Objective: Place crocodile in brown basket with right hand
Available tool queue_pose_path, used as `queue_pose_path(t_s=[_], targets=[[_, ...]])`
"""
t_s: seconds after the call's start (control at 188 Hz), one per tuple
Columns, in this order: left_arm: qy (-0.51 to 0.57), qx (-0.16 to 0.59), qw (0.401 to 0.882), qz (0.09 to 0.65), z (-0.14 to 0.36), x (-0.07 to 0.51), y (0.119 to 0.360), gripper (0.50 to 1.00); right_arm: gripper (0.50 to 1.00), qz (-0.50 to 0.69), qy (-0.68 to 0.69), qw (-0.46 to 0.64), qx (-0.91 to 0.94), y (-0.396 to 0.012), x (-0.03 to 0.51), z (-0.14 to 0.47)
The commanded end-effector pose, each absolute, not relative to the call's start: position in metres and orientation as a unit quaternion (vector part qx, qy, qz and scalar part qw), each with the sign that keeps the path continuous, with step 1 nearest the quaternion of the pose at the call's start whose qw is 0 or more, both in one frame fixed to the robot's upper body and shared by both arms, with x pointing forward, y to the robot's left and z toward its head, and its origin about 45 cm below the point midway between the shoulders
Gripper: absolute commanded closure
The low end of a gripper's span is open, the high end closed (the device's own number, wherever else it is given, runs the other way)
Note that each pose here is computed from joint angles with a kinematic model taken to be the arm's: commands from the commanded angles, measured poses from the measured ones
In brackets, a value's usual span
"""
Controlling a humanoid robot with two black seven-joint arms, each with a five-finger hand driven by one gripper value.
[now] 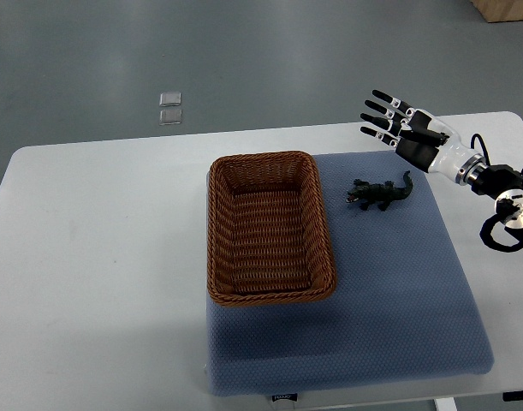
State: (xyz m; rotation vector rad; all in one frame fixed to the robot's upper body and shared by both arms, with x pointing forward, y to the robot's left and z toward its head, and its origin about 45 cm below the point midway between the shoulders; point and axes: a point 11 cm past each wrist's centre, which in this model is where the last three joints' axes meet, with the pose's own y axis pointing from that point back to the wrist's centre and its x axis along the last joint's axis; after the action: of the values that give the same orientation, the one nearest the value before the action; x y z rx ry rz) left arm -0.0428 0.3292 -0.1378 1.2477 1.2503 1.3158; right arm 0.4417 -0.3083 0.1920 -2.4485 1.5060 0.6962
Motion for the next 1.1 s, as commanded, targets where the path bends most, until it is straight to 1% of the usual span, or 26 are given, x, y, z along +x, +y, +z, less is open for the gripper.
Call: queue_pose_path(t_s=[0.0,0.085,0.25,0.579,0.866,1.094], targets=[[0.503,0.508,0.449,0.536,-0.138,-0.043,0.331,0.5,0.568,0.234,0.507,0.091,-0.825,-0.308,0.442,0.193],[0.503,0.509,0.443,0.54,-0.137,-0.043,0.334,0.5,0.568,0.232,0.509,0.092,-0.824,-0.309,0.443,0.194],[0.504,0.507,0.446,0.539,-0.137,-0.042,0.332,0.5,0.568,0.228,0.524,0.089,-0.816,-0.312,0.446,0.194],[0.502,0.509,0.446,0.538,-0.137,-0.043,0.333,0.5,0.566,0.2,0.543,0.046,-0.814,-0.316,0.447,0.19],[0.502,0.51,0.446,0.538,-0.137,-0.043,0.333,0.5,0.566,0.192,0.537,0.046,-0.82,-0.318,0.447,0.193],[0.502,0.51,0.446,0.537,-0.137,-0.044,0.333,0.5,0.568,0.19,0.534,0.066,-0.821,-0.318,0.45,0.203]])
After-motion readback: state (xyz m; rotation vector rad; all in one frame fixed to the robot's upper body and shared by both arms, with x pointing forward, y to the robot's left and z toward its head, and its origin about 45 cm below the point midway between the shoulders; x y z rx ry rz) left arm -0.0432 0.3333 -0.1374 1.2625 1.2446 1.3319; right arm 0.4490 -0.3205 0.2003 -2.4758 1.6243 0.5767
